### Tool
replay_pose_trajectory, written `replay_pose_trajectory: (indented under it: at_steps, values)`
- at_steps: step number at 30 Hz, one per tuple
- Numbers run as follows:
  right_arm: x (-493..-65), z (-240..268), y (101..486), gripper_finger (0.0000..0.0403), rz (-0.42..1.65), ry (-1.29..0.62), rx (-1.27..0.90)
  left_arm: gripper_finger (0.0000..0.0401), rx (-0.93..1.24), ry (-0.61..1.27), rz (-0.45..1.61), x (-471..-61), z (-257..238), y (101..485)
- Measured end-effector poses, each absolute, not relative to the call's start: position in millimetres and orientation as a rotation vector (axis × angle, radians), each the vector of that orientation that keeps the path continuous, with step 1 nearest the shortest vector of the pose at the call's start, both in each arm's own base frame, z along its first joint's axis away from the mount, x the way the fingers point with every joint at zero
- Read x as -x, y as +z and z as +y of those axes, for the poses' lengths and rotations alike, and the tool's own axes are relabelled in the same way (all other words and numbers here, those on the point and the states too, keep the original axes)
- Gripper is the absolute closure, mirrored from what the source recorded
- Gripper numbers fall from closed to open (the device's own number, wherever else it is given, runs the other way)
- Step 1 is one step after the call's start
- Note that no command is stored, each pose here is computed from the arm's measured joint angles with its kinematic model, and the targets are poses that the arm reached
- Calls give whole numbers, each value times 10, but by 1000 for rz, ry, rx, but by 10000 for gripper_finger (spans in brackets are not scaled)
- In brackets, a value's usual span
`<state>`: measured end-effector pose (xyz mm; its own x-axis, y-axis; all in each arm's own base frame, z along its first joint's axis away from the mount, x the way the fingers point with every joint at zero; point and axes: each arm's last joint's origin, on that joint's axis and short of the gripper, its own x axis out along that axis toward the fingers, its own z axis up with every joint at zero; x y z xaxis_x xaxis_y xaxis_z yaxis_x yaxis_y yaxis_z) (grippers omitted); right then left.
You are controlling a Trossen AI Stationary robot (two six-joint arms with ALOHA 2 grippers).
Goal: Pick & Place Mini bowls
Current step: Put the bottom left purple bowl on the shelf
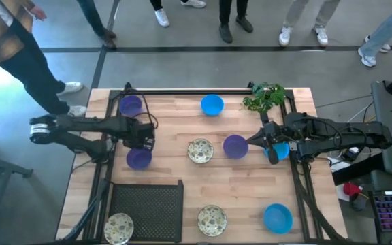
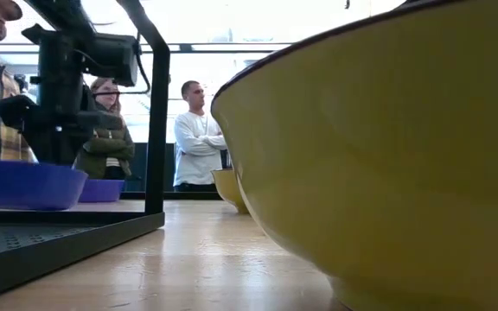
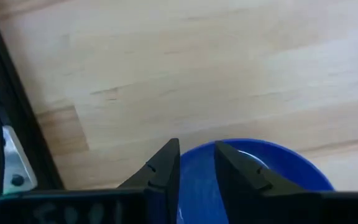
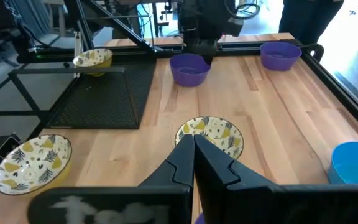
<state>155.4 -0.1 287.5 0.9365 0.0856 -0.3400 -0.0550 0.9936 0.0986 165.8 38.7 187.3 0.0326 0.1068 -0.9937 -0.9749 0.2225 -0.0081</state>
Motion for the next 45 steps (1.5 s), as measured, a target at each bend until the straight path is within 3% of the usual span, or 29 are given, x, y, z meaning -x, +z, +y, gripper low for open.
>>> replay_pose_trajectory:
  at_steps: [15, 33, 45]
  values:
    - [-1554, -1, 2875, 394, 351, 71, -88, 307, 957, 965, 1254, -1702, 385, 1920]
    - [-1555, -1, 2875, 394, 351, 71, -88, 307, 738, 710, 1353, -1727, 379, 1932]
    - [-1556, -1, 2873, 394, 352, 71, -88, 308, 661, 653, 1376, -1725, 381, 1927]
